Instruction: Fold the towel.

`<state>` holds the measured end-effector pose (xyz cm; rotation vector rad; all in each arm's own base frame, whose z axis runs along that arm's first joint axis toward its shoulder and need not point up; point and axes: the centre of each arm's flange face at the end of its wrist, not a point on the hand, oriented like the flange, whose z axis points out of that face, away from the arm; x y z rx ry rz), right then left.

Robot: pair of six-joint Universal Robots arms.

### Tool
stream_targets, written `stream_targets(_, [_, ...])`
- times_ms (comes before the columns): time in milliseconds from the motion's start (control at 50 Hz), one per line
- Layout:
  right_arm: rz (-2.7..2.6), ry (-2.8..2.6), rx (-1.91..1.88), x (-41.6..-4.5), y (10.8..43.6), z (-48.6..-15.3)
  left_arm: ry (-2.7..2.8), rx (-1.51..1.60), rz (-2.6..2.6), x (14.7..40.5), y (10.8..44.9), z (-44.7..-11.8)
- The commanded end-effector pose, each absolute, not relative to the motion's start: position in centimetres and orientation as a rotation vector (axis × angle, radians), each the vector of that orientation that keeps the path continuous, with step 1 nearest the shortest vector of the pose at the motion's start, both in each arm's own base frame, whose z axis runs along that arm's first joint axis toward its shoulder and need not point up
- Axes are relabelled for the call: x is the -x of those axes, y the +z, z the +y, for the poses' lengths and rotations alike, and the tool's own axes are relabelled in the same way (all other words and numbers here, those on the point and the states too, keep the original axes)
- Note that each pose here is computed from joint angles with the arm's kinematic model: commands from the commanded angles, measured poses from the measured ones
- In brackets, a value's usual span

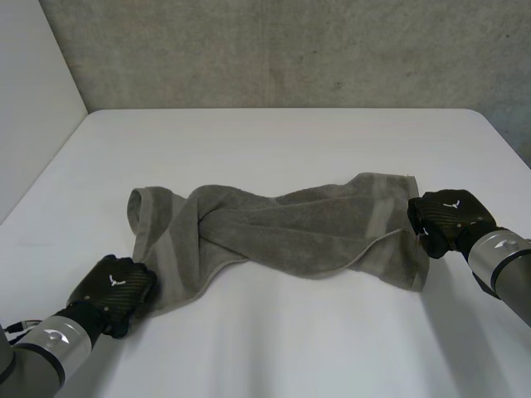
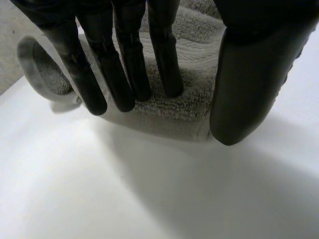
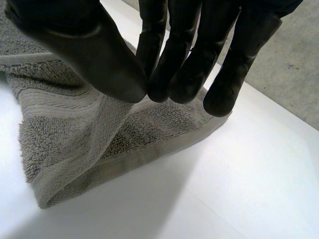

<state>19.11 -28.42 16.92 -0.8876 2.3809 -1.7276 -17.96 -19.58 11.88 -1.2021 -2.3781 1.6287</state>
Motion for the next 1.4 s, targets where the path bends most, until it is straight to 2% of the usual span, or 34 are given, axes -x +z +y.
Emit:
stream_targets(20, [2.381,-1.727,0.888,-19.1,16.9,-28.4,1.622,1.202,-2.381,18.0,11.5,-19.9])
stream_targets(660, [2.383,-1.721,0.911,-19.2,16.7,-28.2,1.690,1.205,-2.349,18.3,10.4,-21.5])
stream_targets(1240, [2.383,-1.722,0.936,-19.2,16.7,-28.0,1.839,1.141,-2.279,18.4,13.1,-22.1])
stream_targets(1400, [2.373,-1.758,0.922,-19.1,17.6,-28.4,1.904,1.076,-2.250,18.4,14.6,-23.4])
